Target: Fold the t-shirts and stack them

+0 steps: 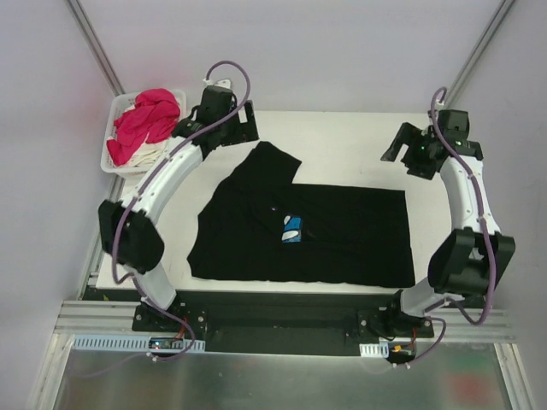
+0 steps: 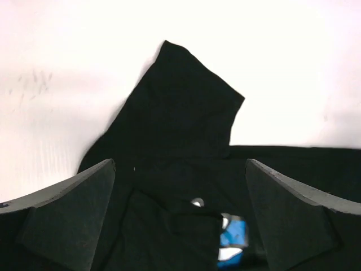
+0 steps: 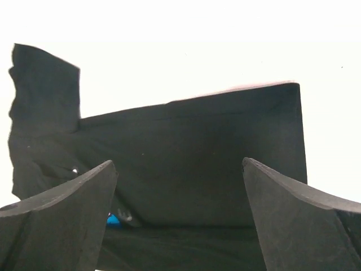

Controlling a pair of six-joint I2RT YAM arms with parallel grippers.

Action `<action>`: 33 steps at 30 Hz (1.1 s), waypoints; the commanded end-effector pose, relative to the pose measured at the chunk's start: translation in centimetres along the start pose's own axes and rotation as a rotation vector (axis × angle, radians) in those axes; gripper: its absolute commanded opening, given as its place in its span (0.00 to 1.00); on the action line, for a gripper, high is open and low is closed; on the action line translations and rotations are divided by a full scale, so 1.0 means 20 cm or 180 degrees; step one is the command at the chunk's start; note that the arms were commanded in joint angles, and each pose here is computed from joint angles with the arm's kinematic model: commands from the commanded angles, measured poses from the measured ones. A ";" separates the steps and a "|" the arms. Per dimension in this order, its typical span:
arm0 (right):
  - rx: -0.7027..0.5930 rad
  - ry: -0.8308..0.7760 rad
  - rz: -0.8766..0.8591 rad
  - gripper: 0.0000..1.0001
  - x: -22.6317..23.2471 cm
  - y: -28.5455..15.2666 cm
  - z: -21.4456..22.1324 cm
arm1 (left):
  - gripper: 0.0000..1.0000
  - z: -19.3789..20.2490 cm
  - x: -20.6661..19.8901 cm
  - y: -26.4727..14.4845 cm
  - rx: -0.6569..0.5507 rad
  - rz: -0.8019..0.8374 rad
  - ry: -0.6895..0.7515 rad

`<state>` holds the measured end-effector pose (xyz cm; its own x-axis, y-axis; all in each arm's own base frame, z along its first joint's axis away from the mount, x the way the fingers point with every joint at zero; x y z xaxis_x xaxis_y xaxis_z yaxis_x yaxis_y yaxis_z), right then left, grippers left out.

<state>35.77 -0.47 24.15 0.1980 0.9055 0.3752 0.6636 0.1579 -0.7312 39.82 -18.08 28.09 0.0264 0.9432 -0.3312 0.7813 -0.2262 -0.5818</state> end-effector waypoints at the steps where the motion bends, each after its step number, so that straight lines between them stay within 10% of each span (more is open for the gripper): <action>1: 0.0158 -0.0182 -0.0077 0.96 -0.05 0.18 -0.03 | 0.99 0.02 0.00 0.28 0.0295 0.0255 0.0613; 16: 0.0427 0.0184 -0.0141 0.96 -0.21 0.61 -0.05 | 0.84 0.00 0.08 1.11 0.0203 0.0335 0.0193; 33: 0.0512 0.0403 -0.0172 0.96 -0.27 0.68 -0.07 | 0.72 0.07 0.10 1.41 0.0117 0.0526 -0.0469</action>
<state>43.96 -3.37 11.58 0.2697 0.8487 0.4549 0.5219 0.2682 -0.8097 59.63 -22.57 7.63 0.0710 0.8847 -0.4607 0.7038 -0.3717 -0.6054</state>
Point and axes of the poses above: each gripper's point midway between its finger pads, its own y axis out along the fingers, its own x axis along the line the jaws close on, z = x × y, the point moved 4 cm from there along -y, back along the fingers
